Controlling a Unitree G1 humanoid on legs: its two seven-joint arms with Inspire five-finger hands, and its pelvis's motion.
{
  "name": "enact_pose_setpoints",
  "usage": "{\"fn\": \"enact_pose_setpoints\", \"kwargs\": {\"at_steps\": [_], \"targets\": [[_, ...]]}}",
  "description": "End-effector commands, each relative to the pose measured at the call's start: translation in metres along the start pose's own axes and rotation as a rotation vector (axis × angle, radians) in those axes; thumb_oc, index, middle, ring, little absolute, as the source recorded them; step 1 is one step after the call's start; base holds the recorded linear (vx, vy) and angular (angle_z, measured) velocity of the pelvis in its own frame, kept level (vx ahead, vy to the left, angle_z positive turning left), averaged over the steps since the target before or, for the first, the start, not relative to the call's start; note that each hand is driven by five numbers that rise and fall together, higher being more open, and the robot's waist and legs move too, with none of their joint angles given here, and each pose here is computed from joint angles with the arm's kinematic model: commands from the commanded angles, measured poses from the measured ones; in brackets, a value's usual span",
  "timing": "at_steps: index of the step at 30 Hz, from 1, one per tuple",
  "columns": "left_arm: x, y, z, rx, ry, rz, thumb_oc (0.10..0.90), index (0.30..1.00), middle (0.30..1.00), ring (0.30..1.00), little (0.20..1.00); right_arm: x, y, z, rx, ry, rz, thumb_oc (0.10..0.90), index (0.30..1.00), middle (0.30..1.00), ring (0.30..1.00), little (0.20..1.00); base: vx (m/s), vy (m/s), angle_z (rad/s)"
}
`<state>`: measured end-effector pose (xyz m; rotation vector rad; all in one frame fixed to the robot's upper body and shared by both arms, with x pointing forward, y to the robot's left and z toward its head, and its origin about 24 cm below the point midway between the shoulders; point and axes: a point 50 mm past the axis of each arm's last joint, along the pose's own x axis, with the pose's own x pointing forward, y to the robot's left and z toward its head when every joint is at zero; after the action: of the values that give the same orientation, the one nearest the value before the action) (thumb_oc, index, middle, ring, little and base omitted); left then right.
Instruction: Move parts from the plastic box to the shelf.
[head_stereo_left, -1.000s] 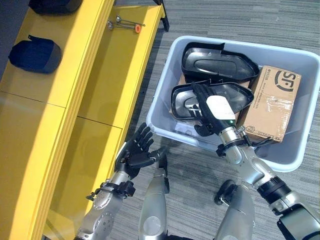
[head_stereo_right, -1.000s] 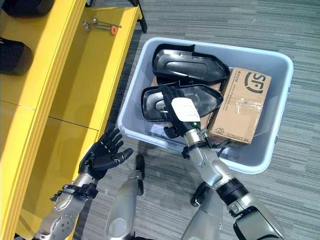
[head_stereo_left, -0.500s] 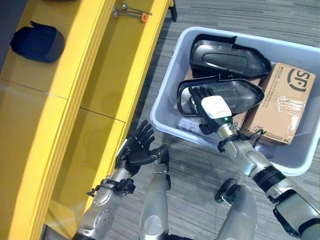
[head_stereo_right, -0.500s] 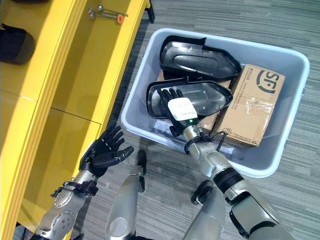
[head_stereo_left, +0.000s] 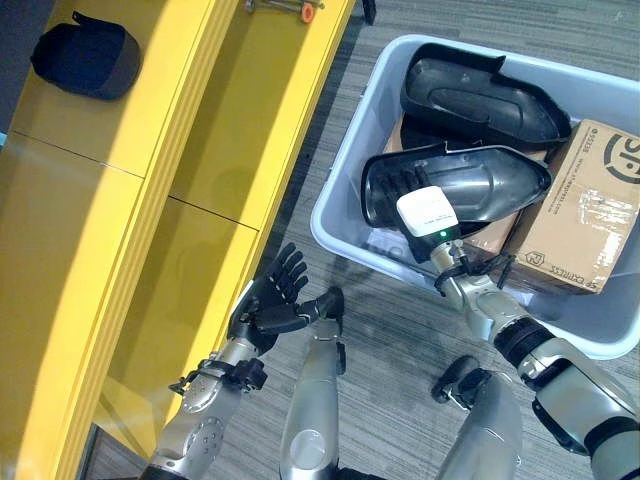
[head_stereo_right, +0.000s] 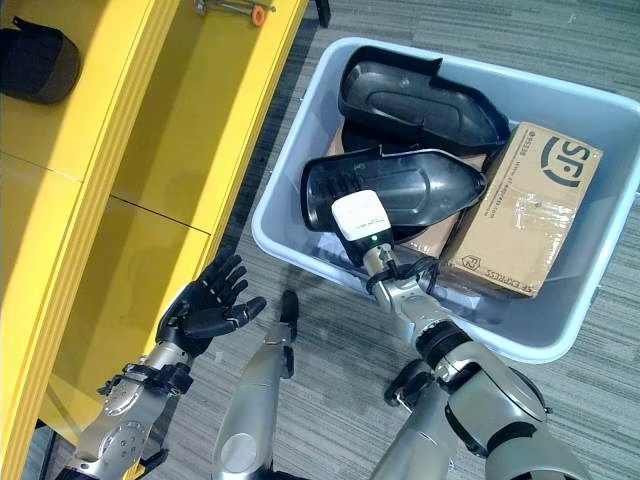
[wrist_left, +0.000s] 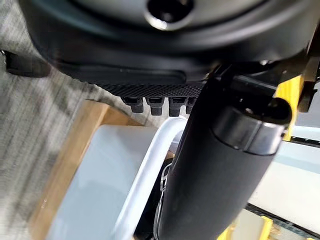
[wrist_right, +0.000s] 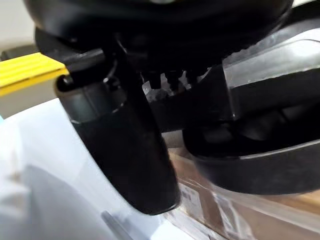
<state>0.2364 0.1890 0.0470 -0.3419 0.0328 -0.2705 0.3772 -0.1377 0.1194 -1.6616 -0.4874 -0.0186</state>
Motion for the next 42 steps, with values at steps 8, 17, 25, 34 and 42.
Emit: {"fn": "enact_pose_setpoints", "kwargs": {"at_steps": [8, 17, 25, 34, 42], "targets": [[0.014, -0.015, 0.041, 0.072, -0.199, -0.121, 0.900, 1.000, 1.000, 1.000, 1.000, 0.017, -0.011, -0.027, 0.007, 0.213, -0.023, 0.900, 1.000, 1.000, 1.000, 1.000, 0.00, -0.010, 0.03], [0.016, -0.016, 0.042, 0.071, -0.207, -0.128, 0.900, 1.000, 1.000, 1.000, 1.000, 0.013, -0.005, -0.031, 0.028, 0.240, -0.011, 0.400, 0.300, 0.300, 0.300, 0.300, 0.00, 0.000, 0.00], [0.015, -0.015, 0.041, 0.051, -0.216, -0.118, 0.900, 1.000, 1.000, 1.000, 1.000, 0.016, -0.023, -0.021, 0.138, 0.099, -0.205, 0.400, 0.300, 0.300, 0.300, 0.300, 0.00, 0.008, 0.00], [0.006, -0.011, 0.039, 0.026, -0.241, -0.100, 0.900, 1.000, 1.000, 1.000, 1.000, 0.006, -0.061, -0.006, 0.244, -0.126, -0.416, 0.400, 0.300, 0.300, 0.300, 0.300, 0.00, 0.006, -0.03], [0.000, -0.007, 0.042, 0.022, -0.263, -0.060, 0.900, 1.000, 1.000, 1.000, 1.000, -0.015, -0.085, 0.004, 0.285, -0.261, -0.469, 0.400, 0.300, 0.300, 0.300, 0.300, 0.00, -0.004, -0.11]]}}
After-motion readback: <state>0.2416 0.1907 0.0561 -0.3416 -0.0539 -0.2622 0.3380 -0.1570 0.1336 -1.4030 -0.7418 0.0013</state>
